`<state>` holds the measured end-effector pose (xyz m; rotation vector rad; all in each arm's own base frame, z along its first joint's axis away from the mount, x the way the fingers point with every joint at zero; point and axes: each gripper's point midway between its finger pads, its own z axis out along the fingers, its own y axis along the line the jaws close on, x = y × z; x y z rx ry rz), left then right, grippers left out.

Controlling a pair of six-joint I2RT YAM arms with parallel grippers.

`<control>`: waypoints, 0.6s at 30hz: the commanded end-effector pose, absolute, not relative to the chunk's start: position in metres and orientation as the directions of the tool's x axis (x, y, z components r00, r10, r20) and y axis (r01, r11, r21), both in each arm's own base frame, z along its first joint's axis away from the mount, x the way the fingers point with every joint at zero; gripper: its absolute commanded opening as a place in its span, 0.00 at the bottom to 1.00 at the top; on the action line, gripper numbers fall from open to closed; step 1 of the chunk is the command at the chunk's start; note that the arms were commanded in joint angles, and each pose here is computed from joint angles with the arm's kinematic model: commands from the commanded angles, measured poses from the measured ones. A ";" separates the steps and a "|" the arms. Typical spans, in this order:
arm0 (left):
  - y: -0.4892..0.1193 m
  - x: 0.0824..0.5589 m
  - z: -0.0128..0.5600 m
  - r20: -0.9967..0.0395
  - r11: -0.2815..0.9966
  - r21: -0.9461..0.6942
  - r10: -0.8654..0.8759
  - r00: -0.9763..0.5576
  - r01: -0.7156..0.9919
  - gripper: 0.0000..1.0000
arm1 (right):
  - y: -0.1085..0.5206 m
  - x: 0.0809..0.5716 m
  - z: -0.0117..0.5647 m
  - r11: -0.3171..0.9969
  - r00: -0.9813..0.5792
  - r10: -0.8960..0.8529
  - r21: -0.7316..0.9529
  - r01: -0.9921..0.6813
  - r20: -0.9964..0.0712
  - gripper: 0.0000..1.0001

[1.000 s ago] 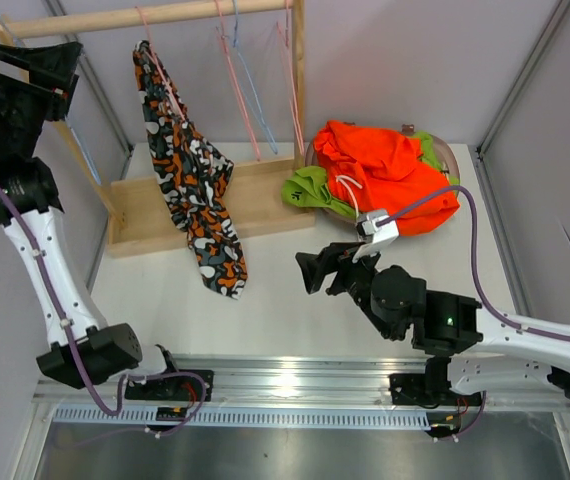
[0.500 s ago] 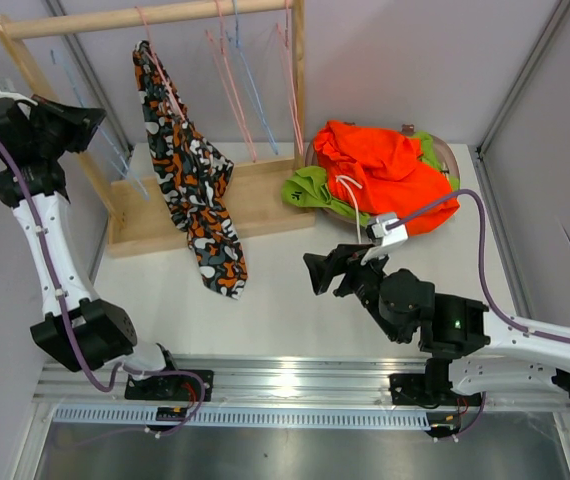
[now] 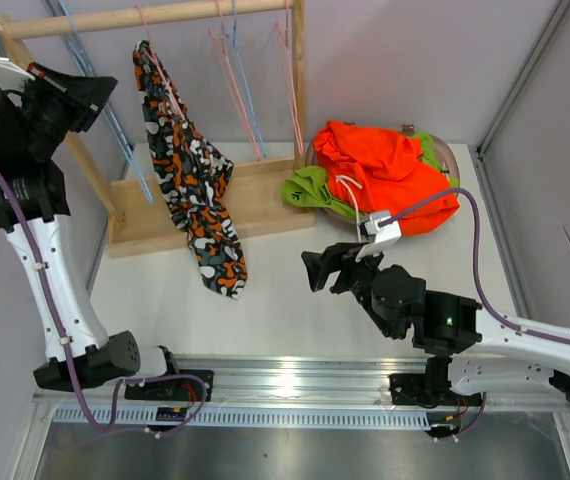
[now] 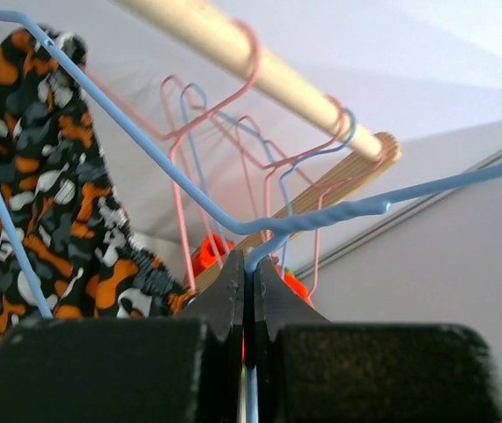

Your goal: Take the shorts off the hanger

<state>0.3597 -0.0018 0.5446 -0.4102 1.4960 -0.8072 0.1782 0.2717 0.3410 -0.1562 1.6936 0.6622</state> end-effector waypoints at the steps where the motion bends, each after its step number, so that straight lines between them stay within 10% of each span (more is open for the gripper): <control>1: -0.004 0.369 0.561 -0.713 0.670 -0.692 -0.694 -0.104 0.270 0.00 | 0.269 0.181 0.348 0.815 -0.238 0.303 0.380 -0.438 -0.923 0.79; 18: 0.022 0.477 0.558 -0.644 0.612 -0.755 -0.760 -0.091 0.235 0.00 | 0.273 0.201 0.338 0.840 -0.237 0.276 0.354 -0.411 -0.931 0.79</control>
